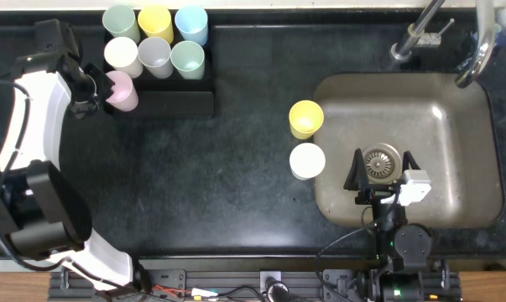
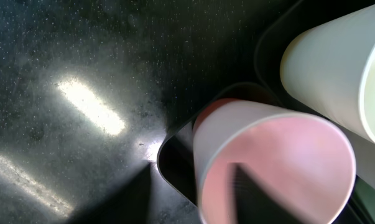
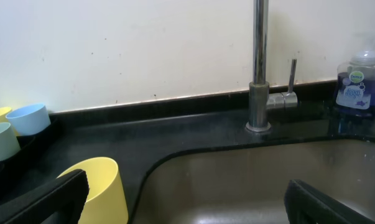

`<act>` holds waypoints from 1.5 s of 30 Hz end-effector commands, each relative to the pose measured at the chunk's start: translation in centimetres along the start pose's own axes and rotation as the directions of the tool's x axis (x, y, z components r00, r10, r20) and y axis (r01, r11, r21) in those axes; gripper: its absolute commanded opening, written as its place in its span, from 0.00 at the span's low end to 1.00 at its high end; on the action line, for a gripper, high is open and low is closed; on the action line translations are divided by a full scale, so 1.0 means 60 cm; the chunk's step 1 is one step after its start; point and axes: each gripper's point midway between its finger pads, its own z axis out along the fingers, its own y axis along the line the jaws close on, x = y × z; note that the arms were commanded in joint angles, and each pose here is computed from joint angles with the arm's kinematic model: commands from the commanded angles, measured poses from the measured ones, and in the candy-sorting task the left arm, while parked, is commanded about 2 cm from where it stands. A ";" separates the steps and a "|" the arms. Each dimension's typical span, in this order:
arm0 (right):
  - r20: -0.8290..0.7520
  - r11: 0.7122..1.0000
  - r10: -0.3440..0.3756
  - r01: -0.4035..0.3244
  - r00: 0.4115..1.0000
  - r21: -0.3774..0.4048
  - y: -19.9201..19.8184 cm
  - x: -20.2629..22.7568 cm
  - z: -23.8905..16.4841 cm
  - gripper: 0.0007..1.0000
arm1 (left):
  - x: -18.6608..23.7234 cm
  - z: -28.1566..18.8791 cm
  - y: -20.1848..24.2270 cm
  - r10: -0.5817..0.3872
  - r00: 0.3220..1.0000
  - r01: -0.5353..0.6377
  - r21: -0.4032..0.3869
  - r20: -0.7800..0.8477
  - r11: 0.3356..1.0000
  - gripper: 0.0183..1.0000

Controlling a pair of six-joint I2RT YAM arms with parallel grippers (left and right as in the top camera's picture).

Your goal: Store Cups

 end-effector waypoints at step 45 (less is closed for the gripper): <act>-0.001 1.000 -0.003 0.003 1.000 -0.004 0.001 0.006 0.001 1.00 | 0.579 -0.078 -0.391 0.718 0.690 -0.692 0.373 0.090 0.618 1.00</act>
